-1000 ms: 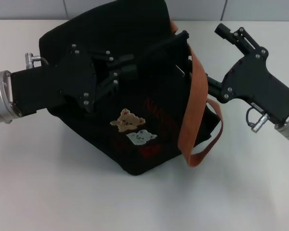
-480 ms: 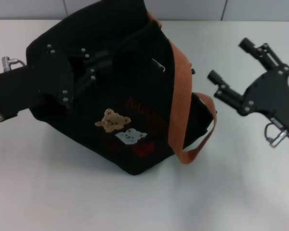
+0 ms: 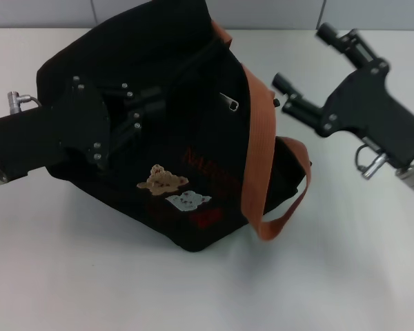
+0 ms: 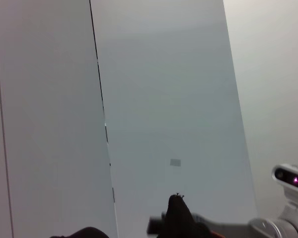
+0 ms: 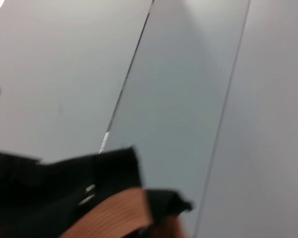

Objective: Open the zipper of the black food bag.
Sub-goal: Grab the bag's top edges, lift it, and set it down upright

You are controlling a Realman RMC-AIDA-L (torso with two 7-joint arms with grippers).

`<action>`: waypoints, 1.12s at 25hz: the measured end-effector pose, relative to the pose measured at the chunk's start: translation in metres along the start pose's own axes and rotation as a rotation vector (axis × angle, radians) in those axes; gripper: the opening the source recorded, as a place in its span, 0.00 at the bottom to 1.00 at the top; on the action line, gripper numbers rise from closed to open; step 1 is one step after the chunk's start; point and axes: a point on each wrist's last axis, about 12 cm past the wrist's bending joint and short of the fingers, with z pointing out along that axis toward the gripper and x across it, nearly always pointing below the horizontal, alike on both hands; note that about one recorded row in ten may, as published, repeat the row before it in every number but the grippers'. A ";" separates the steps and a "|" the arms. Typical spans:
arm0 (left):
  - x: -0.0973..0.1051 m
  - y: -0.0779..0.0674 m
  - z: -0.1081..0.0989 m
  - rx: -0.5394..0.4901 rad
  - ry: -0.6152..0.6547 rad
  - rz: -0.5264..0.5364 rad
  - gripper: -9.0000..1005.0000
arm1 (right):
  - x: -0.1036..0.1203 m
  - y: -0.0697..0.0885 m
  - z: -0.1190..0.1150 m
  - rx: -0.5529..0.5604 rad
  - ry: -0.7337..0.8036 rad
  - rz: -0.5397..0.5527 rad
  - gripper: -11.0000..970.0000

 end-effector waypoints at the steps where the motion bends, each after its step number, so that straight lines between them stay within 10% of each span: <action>1: 0.000 0.000 0.000 -0.002 -0.002 0.001 0.10 | 0.002 0.004 0.001 -0.016 0.013 0.010 0.84; 13: -0.011 0.012 0.015 0.023 -0.036 0.039 0.10 | 0.004 0.076 0.024 -0.144 0.059 0.276 0.84; 20: -0.009 0.013 0.019 0.030 -0.044 0.067 0.10 | 0.004 0.081 0.023 -0.118 0.068 0.350 0.83; 28: -0.003 0.008 0.011 0.008 -0.039 0.079 0.10 | 0.013 0.049 -0.020 0.021 0.099 0.454 0.83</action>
